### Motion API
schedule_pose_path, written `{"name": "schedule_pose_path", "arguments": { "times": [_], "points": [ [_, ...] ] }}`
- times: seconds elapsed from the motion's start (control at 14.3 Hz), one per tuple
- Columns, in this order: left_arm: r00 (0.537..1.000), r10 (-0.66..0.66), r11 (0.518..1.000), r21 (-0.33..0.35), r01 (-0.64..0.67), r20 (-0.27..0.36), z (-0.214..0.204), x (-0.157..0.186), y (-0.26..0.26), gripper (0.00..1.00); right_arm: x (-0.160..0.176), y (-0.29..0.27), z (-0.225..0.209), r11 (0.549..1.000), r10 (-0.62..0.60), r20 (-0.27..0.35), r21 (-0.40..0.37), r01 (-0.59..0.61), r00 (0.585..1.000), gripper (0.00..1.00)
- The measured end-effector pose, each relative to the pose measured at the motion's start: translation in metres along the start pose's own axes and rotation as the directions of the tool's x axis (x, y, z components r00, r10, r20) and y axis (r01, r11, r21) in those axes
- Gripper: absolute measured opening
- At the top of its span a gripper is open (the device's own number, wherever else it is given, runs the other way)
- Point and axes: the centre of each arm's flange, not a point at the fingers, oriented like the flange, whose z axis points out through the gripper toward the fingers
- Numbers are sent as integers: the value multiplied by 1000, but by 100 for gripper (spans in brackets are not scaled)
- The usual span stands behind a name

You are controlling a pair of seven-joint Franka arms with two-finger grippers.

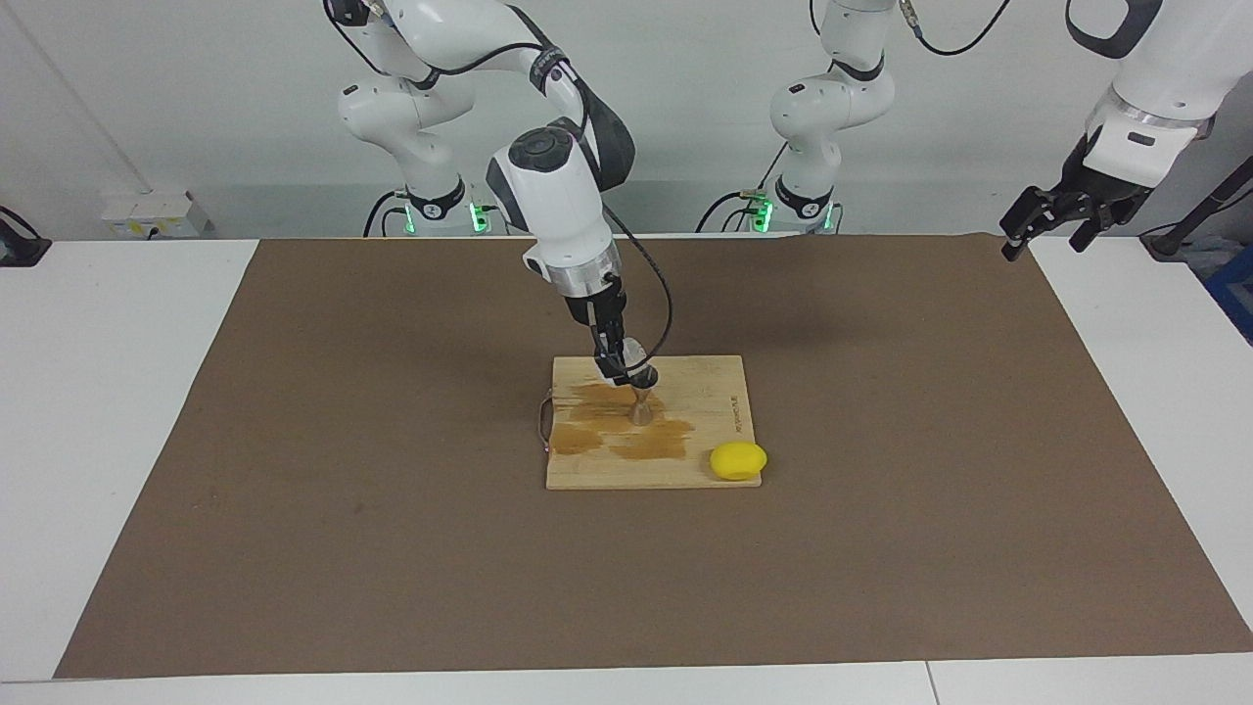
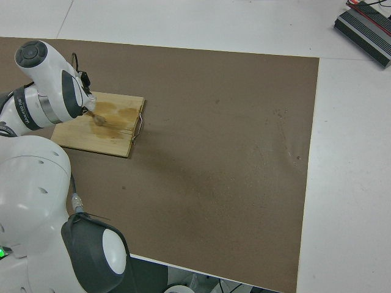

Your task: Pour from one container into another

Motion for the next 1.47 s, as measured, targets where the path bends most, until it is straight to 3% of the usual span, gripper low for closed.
{"name": "schedule_pose_path", "arguments": {
  "times": [0.98, 1.47],
  "points": [
    [1000, -3, 1000, -7, 3, -20, 17, 15, -1, 100, -4, 3, 5, 1000, 0, -56, 23, 2, 998, 51],
    [1000, -10, 1000, -7, 10, 12, 41, 30, -1, 100, -5, 4, 5, 1000, -11, -67, 28, 13, 998, 51]
  ]
}}
